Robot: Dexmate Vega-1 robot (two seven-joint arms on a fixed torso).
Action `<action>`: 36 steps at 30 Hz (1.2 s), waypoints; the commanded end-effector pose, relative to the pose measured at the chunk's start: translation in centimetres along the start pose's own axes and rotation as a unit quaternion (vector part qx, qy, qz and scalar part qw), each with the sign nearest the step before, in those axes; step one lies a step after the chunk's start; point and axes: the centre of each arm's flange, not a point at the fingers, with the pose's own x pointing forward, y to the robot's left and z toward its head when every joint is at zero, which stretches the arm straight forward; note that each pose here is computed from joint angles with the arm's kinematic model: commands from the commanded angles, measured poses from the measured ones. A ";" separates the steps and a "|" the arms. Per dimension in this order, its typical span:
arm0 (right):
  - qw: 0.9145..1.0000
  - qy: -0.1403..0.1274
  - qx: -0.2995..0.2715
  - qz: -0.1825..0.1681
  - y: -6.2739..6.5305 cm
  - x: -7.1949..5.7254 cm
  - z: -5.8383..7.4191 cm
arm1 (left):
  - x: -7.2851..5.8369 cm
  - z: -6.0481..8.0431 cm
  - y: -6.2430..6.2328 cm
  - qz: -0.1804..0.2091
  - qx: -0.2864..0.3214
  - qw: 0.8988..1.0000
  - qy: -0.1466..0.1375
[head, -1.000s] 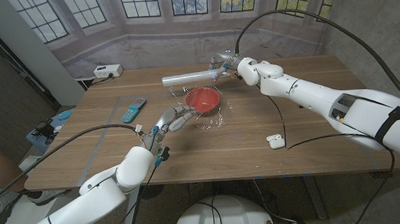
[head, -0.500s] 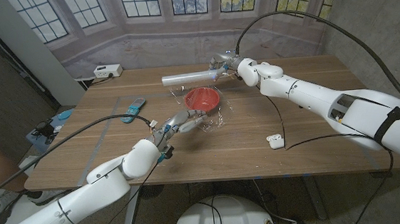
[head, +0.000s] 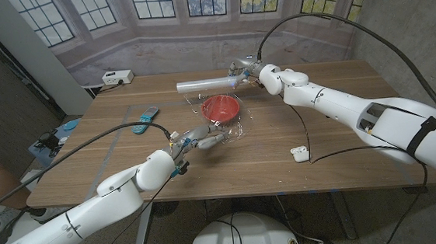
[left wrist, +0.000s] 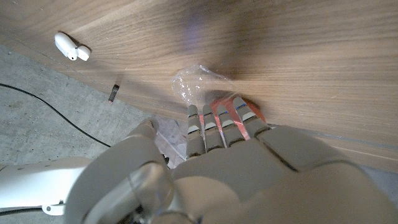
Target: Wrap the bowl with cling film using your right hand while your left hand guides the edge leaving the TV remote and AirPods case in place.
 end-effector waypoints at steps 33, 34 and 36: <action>1.000 0.002 0.017 0.020 1.5 2.0 -0.7 | 1.4 -1.7 -0.5 -0.039 -0.002 0.999 0.028; 1.000 0.002 0.018 0.021 1.6 2.1 -0.7 | 1.4 -1.8 -0.5 -0.041 -0.006 0.999 0.029; 1.000 0.004 0.019 0.023 1.8 2.2 -0.8 | 1.4 -1.8 -0.5 -0.042 -0.002 0.999 0.030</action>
